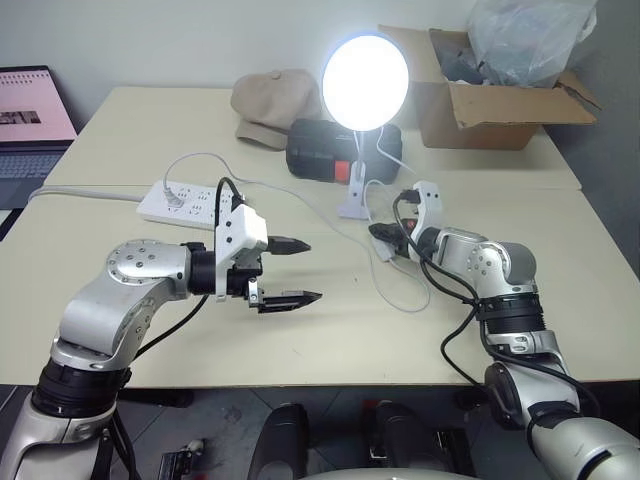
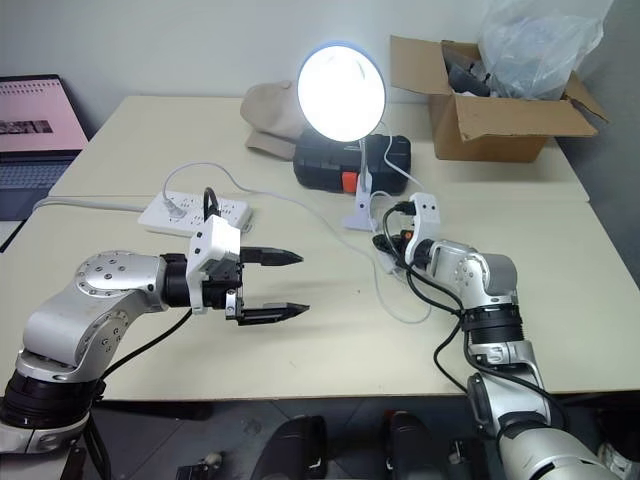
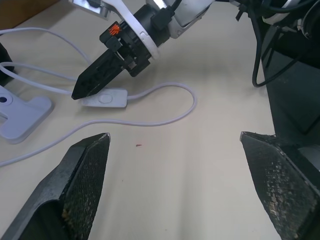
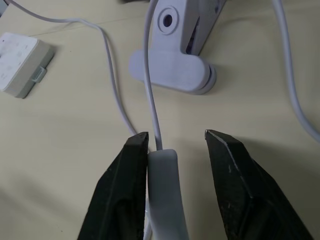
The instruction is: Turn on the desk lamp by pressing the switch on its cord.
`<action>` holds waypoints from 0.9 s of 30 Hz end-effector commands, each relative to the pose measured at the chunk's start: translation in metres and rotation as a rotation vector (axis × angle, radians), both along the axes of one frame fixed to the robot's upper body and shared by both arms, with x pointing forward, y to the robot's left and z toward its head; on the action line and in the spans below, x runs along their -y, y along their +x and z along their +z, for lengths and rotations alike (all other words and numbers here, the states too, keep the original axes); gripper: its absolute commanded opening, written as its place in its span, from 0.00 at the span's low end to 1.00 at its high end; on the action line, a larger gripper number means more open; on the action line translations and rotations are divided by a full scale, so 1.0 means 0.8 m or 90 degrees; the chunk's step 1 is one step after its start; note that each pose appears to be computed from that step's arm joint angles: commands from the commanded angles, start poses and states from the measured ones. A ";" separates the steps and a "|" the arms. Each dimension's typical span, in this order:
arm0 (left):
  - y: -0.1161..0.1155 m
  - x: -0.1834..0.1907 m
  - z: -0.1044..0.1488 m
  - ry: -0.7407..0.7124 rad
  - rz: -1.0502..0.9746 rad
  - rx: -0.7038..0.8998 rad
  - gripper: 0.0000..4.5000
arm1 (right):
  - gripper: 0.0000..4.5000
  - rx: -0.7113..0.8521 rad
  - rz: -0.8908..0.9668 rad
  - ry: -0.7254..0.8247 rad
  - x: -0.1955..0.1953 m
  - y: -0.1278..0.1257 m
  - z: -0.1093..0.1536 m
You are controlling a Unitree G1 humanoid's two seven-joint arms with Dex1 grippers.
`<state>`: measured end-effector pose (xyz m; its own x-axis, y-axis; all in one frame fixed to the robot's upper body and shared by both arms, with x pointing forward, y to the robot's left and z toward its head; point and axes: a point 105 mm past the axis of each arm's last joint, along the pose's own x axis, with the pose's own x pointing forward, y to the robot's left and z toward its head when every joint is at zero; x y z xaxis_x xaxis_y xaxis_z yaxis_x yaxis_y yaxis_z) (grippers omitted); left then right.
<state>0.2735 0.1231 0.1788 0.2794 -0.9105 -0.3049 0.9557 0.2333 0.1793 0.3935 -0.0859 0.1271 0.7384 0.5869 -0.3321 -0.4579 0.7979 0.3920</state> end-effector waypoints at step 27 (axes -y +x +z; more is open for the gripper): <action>0.001 -0.049 0.008 0.027 0.084 0.004 0.96 | 0.98 0.304 0.481 -0.347 0.088 -0.154 0.090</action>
<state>0.2755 0.1597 0.1739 0.3829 -0.8485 -0.3653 0.9237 0.3467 0.1629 0.2756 -0.1554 0.1890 0.3645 0.8044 -0.4691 -0.9296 0.2845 -0.2344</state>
